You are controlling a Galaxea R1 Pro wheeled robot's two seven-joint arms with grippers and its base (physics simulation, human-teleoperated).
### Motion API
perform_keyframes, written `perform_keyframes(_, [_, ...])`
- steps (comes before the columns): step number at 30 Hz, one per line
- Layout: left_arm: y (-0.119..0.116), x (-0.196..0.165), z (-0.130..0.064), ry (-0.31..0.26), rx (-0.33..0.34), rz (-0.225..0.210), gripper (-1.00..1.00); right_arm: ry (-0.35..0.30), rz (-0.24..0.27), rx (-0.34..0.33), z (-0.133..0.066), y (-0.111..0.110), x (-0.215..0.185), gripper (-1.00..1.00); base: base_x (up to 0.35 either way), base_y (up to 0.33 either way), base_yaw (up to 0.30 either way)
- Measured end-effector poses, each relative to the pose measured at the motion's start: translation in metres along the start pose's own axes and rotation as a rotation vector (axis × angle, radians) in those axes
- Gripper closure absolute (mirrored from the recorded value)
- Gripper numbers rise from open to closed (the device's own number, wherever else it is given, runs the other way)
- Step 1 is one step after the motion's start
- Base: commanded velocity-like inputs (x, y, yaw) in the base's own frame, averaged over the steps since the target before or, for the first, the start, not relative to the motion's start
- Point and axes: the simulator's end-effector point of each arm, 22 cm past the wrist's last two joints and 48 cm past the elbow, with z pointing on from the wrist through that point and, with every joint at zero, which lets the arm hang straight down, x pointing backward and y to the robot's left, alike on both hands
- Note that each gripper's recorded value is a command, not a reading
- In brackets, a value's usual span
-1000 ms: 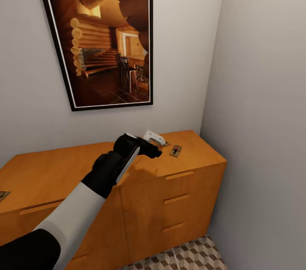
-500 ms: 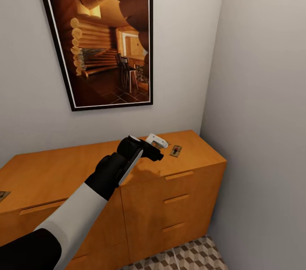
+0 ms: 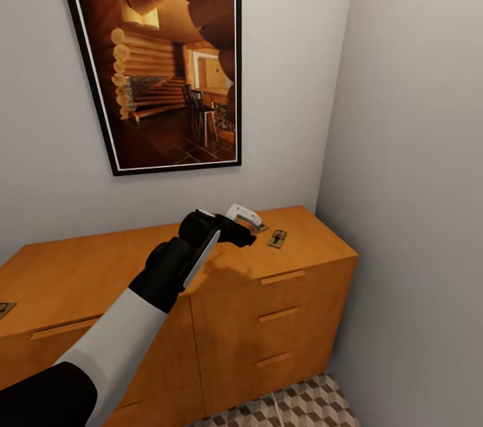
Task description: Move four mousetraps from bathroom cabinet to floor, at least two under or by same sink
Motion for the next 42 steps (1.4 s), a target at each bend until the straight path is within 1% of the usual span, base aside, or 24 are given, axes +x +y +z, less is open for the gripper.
perform_keyframes(4, [-0.001,-0.002,-0.001,-0.006,0.006,-0.004,-1.00,0.000,0.000,0.000,0.000,0.000,0.000,1.00,0.000,0.000,0.000])
perform_keyframes(13, [-0.008,-0.004,-0.003,-0.014,0.043,-0.026,-1.00,0.001,0.000,0.000,0.000,0.000,0.000,1.00,0.000,0.000,0.000])
perform_keyframes(25, [-0.008,-0.003,-0.003,-0.012,0.048,-0.029,-1.00,0.001,0.000,0.000,0.000,0.000,0.000,1.00,0.008,0.000,0.000])
perform_keyframes(36, [-0.008,-0.003,-0.003,-0.012,0.047,-0.029,-1.00,0.001,0.000,-0.002,0.000,0.001,0.000,1.00,0.115,0.000,0.000])
perform_keyframes(38, [-0.008,-0.003,-0.002,-0.011,0.047,-0.029,-1.00,0.008,-0.001,-0.003,0.000,0.002,0.002,1.00,0.082,0.000,0.000])
perform_keyframes(40, [-0.008,-0.003,-0.002,-0.011,0.047,-0.029,-1.00,0.036,-0.008,-0.004,-0.001,0.003,0.008,1.00,0.042,0.000,0.000])
perform_keyframes(41, [-0.008,-0.002,-0.002,-0.010,0.047,-0.029,-1.00,0.074,-0.016,-0.006,-0.001,0.003,0.017,1.00,0.026,0.000,0.000])
perform_keyframes(42, [-0.008,-0.002,-0.002,-0.010,0.047,-0.029,-1.00,0.098,-0.023,-0.010,-0.002,0.004,0.022,1.00,0.017,0.000,0.000])
